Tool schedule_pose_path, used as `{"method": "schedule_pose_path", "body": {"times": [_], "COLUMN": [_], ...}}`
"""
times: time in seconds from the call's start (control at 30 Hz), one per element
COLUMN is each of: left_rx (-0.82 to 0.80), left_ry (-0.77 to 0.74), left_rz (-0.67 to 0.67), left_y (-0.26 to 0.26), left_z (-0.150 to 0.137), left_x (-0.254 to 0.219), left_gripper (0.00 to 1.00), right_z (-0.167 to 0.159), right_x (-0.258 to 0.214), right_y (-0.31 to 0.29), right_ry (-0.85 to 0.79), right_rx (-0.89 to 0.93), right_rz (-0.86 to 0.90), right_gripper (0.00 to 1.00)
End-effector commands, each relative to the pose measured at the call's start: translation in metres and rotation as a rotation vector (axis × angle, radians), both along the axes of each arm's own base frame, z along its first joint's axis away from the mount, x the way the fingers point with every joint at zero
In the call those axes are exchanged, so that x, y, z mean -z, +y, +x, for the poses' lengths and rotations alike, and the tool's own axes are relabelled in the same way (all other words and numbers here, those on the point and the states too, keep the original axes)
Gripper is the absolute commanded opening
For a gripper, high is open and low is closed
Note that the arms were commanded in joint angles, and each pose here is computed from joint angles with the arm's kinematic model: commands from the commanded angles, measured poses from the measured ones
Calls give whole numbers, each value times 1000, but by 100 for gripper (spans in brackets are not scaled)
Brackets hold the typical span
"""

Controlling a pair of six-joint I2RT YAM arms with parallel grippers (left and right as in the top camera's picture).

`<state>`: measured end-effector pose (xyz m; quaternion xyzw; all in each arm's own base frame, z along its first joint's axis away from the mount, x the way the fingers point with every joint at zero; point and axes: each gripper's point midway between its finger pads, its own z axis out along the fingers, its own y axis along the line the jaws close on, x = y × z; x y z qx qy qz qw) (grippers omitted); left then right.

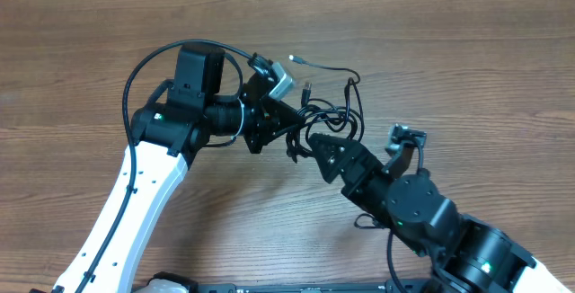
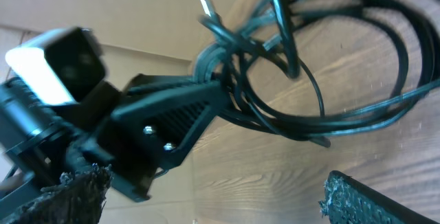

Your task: Untangle cables

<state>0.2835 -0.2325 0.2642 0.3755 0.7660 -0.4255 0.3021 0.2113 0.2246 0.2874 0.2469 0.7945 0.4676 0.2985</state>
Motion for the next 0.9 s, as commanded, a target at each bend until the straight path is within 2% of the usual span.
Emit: {"method": "schedule_pose_path", "body": {"times": [0.0, 0.13, 0.43, 0.67, 0.87], "left_rx": [18, 27, 26, 53, 148], "left_ry": [57, 62, 74, 80, 82], "left_rz": [-79, -87, -83, -111, -207], "left_y": [-6, -6, -6, -8, -14], "left_z": [-5, -7, -9, -13, -26], "left_x": [-17, -18, -17, -22, -39], "left_gripper": [4, 4, 4, 4, 5], "right_z": [4, 13, 31, 37, 45], "right_x": [4, 3, 1, 6, 18], "right_y": [7, 16, 7, -1, -1], "right_ry": [74, 67, 19, 10, 25], "right_rx": [34, 45, 152, 211, 235], "right_rz": [70, 91, 79, 45, 8], "right_gripper": [100, 100, 75, 73, 72]}}
